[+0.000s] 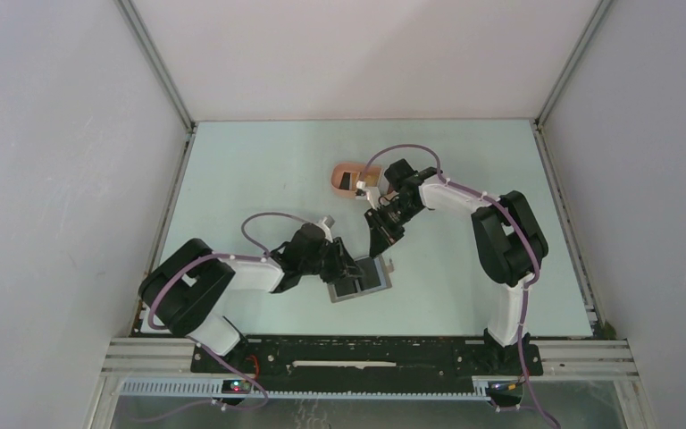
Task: Put the credit cards into the card holder
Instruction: Insert the credit card into the card holder.
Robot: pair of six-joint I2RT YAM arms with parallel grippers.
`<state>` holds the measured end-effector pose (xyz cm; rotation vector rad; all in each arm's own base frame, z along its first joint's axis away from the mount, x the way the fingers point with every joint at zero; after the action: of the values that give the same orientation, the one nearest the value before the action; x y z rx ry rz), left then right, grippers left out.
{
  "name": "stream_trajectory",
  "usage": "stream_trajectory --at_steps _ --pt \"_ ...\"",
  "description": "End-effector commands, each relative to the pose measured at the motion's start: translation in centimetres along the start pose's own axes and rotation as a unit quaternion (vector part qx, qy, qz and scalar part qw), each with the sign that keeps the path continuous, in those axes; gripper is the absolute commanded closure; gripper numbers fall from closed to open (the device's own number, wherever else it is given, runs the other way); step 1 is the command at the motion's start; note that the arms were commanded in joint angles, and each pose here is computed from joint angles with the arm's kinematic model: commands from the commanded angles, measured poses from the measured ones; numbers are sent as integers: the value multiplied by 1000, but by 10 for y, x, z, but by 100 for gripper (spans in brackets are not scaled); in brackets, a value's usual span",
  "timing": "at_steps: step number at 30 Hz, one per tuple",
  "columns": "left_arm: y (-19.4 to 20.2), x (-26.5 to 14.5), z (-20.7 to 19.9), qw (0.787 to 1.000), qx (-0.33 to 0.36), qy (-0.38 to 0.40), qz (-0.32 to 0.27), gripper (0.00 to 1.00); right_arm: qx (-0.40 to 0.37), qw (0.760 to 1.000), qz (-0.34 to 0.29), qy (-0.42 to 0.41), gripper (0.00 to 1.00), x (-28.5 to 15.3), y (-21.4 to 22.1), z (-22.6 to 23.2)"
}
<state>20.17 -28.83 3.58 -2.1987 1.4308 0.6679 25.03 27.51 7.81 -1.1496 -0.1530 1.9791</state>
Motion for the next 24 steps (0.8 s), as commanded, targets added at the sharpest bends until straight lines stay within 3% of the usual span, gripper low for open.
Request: stream_trajectory --at_steps 1,24 --pt "-6 6 -25 999 8 30 -8 61 -7 1000 -14 8 76 -9 -9 2" --pt "2 13 -48 997 9 70 16 62 -5 1000 -18 23 76 -15 -9 -3"
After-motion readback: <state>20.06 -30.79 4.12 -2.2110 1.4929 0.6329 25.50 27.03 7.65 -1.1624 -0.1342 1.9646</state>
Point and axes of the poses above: each gripper's point midway between its finger pads, its own x axis out along the fingers, its own z axis along the line the jaws close on, y = z × x, the point moved 1 cm from there along -x, back along the fingers, and after that the axes turned 11 degrees about -x, right-handed, at the moved point
